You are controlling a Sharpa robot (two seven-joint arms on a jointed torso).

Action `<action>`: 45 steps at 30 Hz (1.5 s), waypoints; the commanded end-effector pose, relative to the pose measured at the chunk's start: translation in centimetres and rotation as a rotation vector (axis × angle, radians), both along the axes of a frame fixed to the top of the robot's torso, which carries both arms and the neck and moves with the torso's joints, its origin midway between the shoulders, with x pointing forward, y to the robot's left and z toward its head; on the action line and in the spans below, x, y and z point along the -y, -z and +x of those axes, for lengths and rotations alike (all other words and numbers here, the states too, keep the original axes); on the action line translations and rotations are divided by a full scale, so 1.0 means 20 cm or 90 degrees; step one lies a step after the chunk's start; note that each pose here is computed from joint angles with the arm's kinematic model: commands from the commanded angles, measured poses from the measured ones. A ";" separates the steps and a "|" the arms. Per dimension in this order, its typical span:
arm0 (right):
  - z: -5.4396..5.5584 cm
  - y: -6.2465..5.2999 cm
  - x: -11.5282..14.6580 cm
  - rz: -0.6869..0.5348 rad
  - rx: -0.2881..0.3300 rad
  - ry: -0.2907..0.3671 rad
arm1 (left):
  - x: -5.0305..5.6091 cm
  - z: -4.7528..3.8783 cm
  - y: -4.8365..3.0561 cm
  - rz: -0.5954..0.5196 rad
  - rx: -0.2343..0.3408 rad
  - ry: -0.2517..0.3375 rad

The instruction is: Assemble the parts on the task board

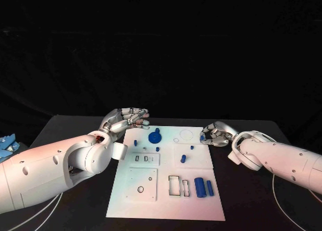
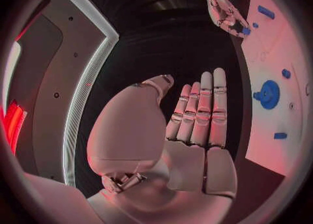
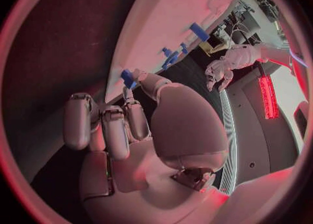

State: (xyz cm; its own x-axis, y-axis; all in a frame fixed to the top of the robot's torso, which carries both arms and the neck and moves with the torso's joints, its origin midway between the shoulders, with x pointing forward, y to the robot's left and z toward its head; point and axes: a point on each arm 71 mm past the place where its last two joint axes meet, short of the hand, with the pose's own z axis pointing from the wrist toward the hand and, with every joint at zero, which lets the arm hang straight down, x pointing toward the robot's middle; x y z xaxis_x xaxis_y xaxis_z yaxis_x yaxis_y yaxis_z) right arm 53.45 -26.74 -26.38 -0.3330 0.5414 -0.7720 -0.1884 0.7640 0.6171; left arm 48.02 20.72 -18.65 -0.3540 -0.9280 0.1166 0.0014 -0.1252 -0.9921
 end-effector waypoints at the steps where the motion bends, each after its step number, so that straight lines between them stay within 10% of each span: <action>1: 0.00 0.01 -0.01 -0.011 -0.004 -0.007 | 0.01 -0.003 -0.007 -0.006 0.004 0.012; 29: -0.01 -0.02 0.00 -0.002 0.067 0.026 | 0.01 -0.004 -0.006 -0.005 0.003 0.011; 45: -0.19 -0.17 -0.33 0.016 0.081 -0.030 | 0.00 0.001 -0.004 -0.003 0.003 0.007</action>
State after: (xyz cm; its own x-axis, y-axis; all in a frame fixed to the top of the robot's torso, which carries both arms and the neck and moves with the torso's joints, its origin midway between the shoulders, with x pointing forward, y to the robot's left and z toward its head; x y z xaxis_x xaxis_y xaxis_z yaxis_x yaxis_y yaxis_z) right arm 49.82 -20.24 -23.03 -0.2965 0.5732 -0.7639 -0.3205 0.6937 0.6450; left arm 48.07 21.02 -18.69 -0.3487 -0.9303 0.1139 0.0002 -0.1216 -0.9926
